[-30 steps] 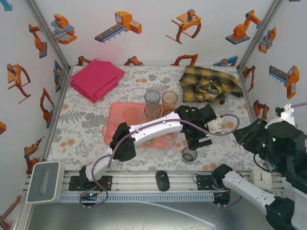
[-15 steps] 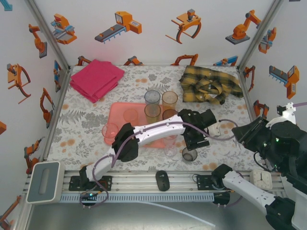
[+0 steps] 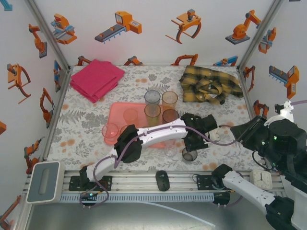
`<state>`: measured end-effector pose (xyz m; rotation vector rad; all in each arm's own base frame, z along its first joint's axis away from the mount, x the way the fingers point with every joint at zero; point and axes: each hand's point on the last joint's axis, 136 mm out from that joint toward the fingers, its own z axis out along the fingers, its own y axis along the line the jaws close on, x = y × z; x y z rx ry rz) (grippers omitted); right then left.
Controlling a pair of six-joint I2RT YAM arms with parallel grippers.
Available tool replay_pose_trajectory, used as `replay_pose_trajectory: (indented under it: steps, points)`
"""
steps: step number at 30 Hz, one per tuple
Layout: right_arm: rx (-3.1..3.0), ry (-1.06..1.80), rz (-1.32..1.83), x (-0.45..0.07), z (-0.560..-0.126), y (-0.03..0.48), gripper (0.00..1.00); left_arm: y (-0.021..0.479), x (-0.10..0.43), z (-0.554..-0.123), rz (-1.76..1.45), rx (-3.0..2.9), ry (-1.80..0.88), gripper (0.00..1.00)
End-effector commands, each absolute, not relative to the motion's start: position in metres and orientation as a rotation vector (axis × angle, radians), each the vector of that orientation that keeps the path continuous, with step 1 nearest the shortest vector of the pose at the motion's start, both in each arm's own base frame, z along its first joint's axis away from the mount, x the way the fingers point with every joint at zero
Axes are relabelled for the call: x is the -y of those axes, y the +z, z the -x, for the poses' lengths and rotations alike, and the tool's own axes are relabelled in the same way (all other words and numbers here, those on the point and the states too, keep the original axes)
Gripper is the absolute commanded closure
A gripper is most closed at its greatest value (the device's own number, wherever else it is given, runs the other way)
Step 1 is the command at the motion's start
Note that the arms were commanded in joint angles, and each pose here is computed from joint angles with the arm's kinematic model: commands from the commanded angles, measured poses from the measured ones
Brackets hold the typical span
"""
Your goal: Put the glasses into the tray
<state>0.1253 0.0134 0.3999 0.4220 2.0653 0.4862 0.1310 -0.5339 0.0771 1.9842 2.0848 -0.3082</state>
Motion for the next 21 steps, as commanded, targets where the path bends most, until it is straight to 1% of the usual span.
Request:
replay_pose_trajectory:
  steps: [1,6,8,15,16,18,19,21]
  points:
    - [-2.051,0.480,-0.409,-0.0155,-0.1299,0.4026,0.65,0.0691,0.5322,-0.1280,-2.013,-2.082,-0.290,0.59]
    - [-2.048,0.480,-0.408,-0.0151,-0.1298,0.4027,0.65,0.0697,0.5326,-0.1282,-2.012,-2.076,-0.281,0.61]
    - [-2.046,0.479,-0.409,-0.0144,-0.1292,0.4023,0.65,0.0691,0.5323,-0.1280,-2.014,-2.075,-0.275,0.66]
    - [-2.046,0.475,-0.410,-0.0147,-0.1305,0.4007,0.65,0.0719,0.5331,-0.1284,-2.025,-2.055,-0.253,0.68]
    - [-2.048,0.474,-0.410,-0.0153,-0.1313,0.4002,0.65,0.0724,0.5336,-0.1287,-2.026,-2.054,-0.251,0.69]
    - [-2.050,0.474,-0.409,-0.0161,-0.1320,0.3998,0.65,0.0752,0.5340,-0.1280,-2.030,-2.049,-0.250,0.76]
    - [-2.050,0.476,-0.407,-0.0169,-0.1327,0.3999,0.65,0.0764,0.5340,-0.1284,-2.029,-2.046,-0.248,0.77]
    - [-2.044,0.483,-0.408,-0.0170,-0.1323,0.4019,0.65,0.0790,0.5338,-0.1292,-2.028,-2.040,-0.247,0.83]
